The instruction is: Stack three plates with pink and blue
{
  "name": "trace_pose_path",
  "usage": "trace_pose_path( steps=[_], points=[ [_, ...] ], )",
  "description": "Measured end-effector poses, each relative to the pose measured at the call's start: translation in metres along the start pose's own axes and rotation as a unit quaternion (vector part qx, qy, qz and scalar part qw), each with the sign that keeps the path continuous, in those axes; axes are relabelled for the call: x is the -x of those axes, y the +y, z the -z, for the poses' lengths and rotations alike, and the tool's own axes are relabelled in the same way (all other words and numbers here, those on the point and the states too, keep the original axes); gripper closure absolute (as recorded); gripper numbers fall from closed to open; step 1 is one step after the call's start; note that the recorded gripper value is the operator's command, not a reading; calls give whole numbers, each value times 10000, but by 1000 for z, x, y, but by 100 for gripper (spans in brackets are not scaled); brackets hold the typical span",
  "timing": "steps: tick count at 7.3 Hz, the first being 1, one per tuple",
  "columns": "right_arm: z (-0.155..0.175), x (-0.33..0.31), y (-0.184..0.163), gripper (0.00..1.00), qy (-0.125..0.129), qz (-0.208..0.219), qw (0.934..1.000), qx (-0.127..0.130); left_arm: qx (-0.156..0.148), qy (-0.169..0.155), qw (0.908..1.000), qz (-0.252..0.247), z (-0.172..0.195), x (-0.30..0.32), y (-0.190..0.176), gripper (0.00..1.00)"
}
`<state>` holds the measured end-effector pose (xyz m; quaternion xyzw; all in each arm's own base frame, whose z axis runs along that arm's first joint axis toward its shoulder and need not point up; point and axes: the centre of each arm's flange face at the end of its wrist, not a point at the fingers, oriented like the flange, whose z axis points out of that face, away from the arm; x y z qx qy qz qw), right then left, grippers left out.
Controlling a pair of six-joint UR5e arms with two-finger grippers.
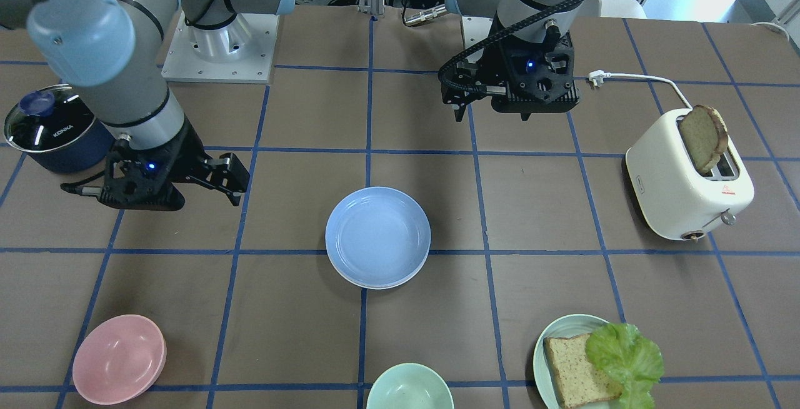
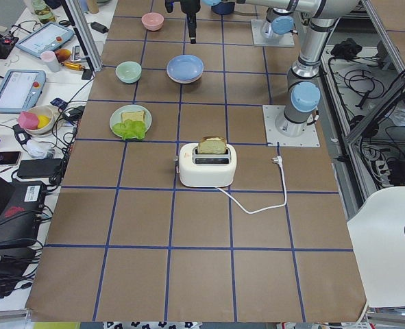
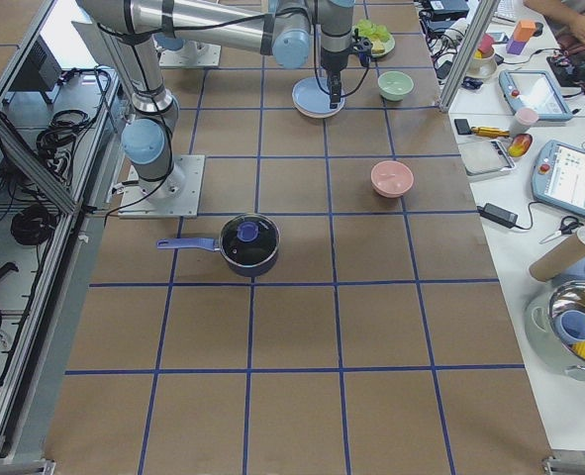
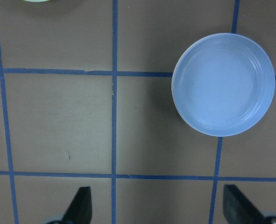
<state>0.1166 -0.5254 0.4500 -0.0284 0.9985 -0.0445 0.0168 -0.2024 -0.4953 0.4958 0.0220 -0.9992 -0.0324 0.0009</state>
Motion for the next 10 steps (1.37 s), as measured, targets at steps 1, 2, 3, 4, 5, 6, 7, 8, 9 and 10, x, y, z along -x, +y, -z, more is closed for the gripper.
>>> trace_pose_path(
  steps=[1,2,3,4,5,6,7,8,9,10],
  points=[
    [16,1,4,0,75,-5,10000,52,-4,2,10000,-4,0,0,0,0],
    [27,1,8,0,172,-30,9997,179,-7,5,10000,-2,0,0,0,0],
    [37,3,9,0,198,-67,9994,270,-26,7,10000,10,1,0,0,0],
    [44,5,8,0,204,-111,9993,287,-47,11,10000,23,2,0,-1,0],
    [48,7,6,0,186,-131,9994,275,-57,15,10000,30,2,0,-1,0],
    [50,9,4,0,158,-141,9995,252,-60,18,10000,34,2,0,-1,0],
    [51,10,3,0,145,-147,9995,239,-62,19,10000,37,2,0,-1,0],
    [52,11,2,0,126,-177,9995,228,-64,19,10000,40,2,0,-1,0],
    [52,13,2,0,116,-230,9994,223,-63,19,10000,42,2,0,-1,0],
    [52,14,2,0,126,-261,9993,222,-60,17,10000,41,2,0,-1,0]
  ],
)
